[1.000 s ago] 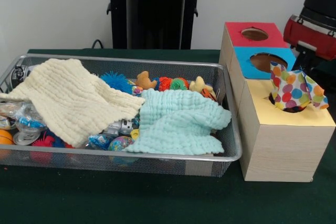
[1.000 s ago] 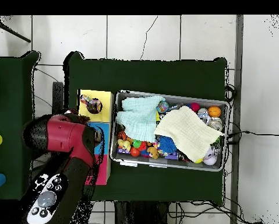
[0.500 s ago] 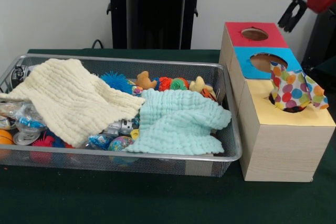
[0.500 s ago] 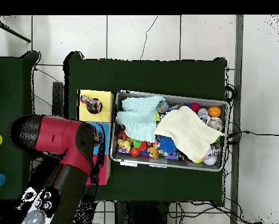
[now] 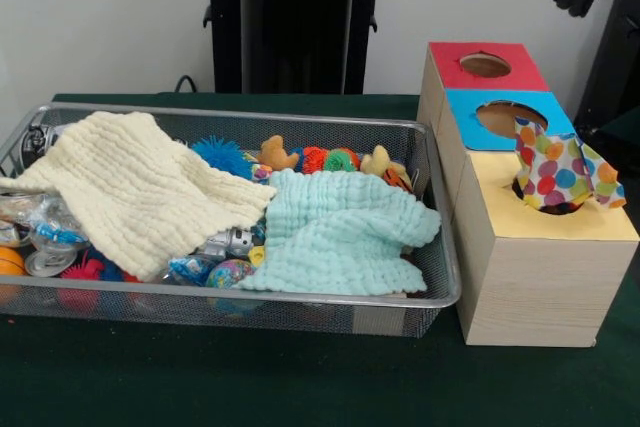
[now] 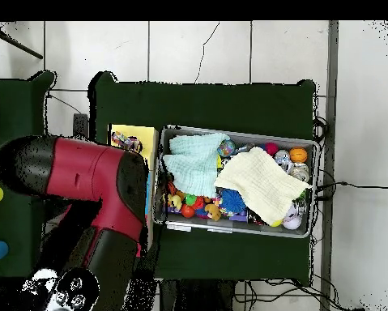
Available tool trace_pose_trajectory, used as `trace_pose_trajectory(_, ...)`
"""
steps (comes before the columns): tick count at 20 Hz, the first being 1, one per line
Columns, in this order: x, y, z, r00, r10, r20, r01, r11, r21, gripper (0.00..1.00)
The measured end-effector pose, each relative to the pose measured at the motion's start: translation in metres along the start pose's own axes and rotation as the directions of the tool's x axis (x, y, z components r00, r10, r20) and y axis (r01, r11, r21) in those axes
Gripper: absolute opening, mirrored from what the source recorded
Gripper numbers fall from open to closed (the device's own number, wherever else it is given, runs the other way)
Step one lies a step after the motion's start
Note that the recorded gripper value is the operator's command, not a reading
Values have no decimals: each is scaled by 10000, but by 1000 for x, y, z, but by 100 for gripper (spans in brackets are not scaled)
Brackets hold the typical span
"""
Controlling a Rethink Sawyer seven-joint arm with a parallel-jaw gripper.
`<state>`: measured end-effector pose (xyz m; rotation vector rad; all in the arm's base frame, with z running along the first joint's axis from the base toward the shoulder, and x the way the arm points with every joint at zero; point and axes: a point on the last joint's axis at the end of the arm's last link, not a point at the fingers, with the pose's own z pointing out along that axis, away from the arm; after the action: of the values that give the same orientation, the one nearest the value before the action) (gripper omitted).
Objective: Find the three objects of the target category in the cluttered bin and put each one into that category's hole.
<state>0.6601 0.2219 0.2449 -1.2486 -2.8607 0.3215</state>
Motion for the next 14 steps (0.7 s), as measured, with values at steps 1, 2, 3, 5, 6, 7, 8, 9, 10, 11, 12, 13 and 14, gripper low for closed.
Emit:
trace_pose_trajectory(1, -4, 2, -4, 9999, 0, 101, 1, 10000, -79, 0)
trace_pose_trajectory(2, -8, 4, -10, 9997, -12, 231, 16, 9999, -166, 0)
trace_pose_trajectory(3, -13, 9, -19, 9989, -61, 458, 74, 9995, -297, 0)
trace_pose_trajectory(5, -17, 15, -30, 9974, -148, 708, 179, 9989, -442, 0)
trace_pose_trajectory(6, -19, 20, -36, 9962, -200, 847, 246, 9983, -532, 0)
trace_pose_trajectory(7, -20, 24, -43, 9948, -252, 987, 314, 9976, -622, 0)
trace_pose_trajectory(8, -22, 28, -49, 9932, -301, 1127, 383, 9967, -710, 0)
trace_pose_trajectory(9, -23, 32, -55, 9913, -343, 1274, 447, 9958, -797, 0)
trace_pose_trajectory(10, -24, 34, -60, 9899, -371, 1369, 490, 9952, -846, 0)
trace_pose_trajectory(11, -25, 37, -63, 9885, -396, 1457, 530, 9946, -892, 0)
trace_pose_trajectory(12, -27, 41, -71, 9857, -440, 1627, 605, 9934, -977, 0)
trace_pose_trajectory(13, -27, 43, -75, 9844, -463, 1700, 643, 9927, -1020, 0)
trace_pose_trajectory(14, -27, 43, -76, 9839, -471, 1725, 656, 9925, -1034, 0)
